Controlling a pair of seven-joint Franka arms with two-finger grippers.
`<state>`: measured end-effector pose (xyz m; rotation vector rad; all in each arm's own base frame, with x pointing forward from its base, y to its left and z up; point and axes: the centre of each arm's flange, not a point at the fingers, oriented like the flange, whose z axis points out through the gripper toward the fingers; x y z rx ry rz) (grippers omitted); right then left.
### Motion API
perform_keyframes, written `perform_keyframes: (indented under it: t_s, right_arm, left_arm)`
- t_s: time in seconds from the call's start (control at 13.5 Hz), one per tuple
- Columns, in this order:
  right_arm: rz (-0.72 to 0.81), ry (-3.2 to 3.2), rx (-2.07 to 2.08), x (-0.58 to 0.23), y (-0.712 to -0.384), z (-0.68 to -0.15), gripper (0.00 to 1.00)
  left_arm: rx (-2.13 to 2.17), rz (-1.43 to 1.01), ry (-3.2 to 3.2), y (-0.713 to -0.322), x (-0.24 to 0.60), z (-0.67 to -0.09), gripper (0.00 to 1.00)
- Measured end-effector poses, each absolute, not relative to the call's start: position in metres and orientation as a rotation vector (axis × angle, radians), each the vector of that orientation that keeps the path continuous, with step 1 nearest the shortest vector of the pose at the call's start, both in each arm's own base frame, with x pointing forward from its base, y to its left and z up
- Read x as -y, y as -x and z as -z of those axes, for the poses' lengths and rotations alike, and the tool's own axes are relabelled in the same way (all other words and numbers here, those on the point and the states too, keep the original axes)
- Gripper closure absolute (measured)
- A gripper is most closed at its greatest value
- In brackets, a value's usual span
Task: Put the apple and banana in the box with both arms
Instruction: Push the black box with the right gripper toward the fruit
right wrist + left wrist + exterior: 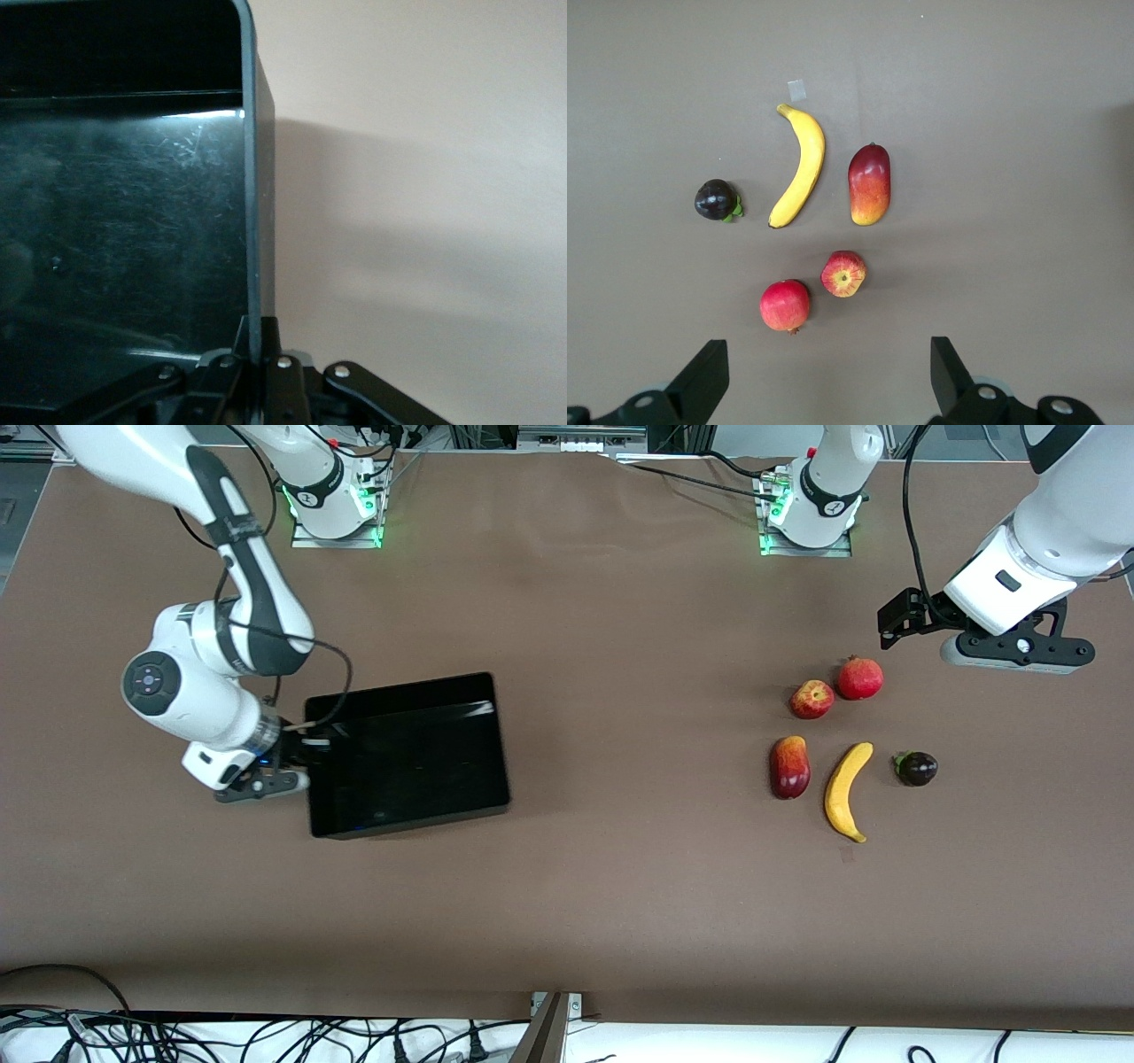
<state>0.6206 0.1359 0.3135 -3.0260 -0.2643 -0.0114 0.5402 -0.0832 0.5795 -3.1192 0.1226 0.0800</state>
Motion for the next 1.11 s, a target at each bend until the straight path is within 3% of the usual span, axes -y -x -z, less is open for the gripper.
perform_keyframes:
  t_s: [0.3, 0.59, 0.81, 1.11]
  right_arm:
    - [0.026, 2.996, 0.086, -0.297, -0.603, -0.348, 0.96]
    - [-0.026, 2.988, -0.035, -0.439, -0.565, -0.305, 0.96]
    - [0.001, 2.970, 0.007, -0.502, -0.544, -0.267, 0.96]
    - [0.054, 2.968, 0.054, -0.525, -0.532, -0.238, 0.94]
  left_arm:
    - [-0.122, -0.081, 3.119, -0.540, 0.083, -0.579, 0.00]
    - [-0.121, -0.081, 3.119, -0.540, 0.083, -0.580, 0.00]
    - [-0.121, -0.081, 3.119, -0.540, 0.083, -0.580, 0.00]
    - [-0.137, -0.084, 3.110, -0.539, 0.086, -0.579, 0.00]
